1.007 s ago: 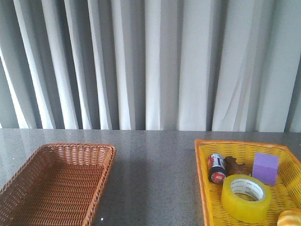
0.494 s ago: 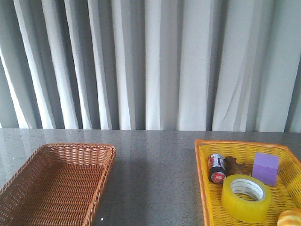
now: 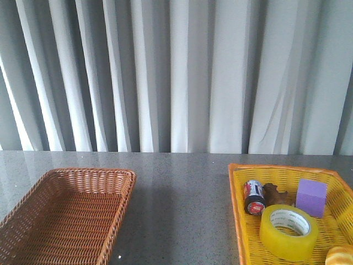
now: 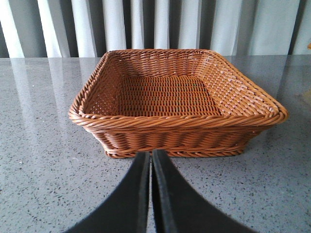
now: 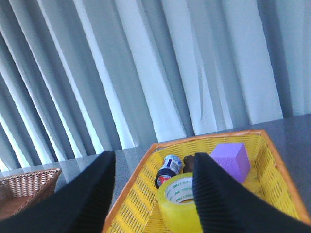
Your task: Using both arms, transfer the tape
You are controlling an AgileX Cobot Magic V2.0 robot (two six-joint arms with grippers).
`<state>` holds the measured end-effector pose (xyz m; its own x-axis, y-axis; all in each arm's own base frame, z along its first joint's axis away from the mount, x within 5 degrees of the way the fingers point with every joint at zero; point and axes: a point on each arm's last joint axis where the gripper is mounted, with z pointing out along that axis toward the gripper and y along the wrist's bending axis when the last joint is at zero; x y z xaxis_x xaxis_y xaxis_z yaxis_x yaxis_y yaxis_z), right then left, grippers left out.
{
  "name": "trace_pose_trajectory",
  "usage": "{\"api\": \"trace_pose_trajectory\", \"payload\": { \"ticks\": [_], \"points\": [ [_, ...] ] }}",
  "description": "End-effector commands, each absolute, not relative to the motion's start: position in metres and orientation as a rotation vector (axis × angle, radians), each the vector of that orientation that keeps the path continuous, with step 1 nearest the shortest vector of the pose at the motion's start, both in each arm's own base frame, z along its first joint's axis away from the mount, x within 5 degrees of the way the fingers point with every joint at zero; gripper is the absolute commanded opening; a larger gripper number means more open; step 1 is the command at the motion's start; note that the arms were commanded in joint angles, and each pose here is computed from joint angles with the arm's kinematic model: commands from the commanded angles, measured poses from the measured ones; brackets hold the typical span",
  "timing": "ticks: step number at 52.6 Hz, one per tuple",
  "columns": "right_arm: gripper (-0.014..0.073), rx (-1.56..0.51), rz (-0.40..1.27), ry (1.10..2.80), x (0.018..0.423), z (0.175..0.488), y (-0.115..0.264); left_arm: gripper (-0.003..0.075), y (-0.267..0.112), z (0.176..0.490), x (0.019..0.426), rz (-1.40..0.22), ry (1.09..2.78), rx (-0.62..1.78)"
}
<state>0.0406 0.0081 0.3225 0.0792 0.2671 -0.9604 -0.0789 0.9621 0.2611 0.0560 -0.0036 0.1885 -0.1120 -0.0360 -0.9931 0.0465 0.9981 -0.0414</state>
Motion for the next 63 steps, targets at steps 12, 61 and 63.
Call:
{"api": "trace_pose_trajectory", "payload": {
  "ticks": [12, 61, 63],
  "points": [
    [0.0463, 0.044, 0.104, 1.412, 0.077, 0.41, 0.004, -0.0006, -0.003, 0.205, 0.056, -0.076, 1.578, -0.009],
    [0.0463, -0.129, 0.031, 2.563, 0.406, 0.3, -0.019, -0.0006, -0.003, 0.205, 0.056, -0.076, 1.578, -0.009],
    [0.0463, -0.138, 0.03, 2.569, 0.406, 0.299, -0.019, -0.0006, -0.003, 0.205, 0.056, -0.076, 1.578, -0.009]
  ]
}}
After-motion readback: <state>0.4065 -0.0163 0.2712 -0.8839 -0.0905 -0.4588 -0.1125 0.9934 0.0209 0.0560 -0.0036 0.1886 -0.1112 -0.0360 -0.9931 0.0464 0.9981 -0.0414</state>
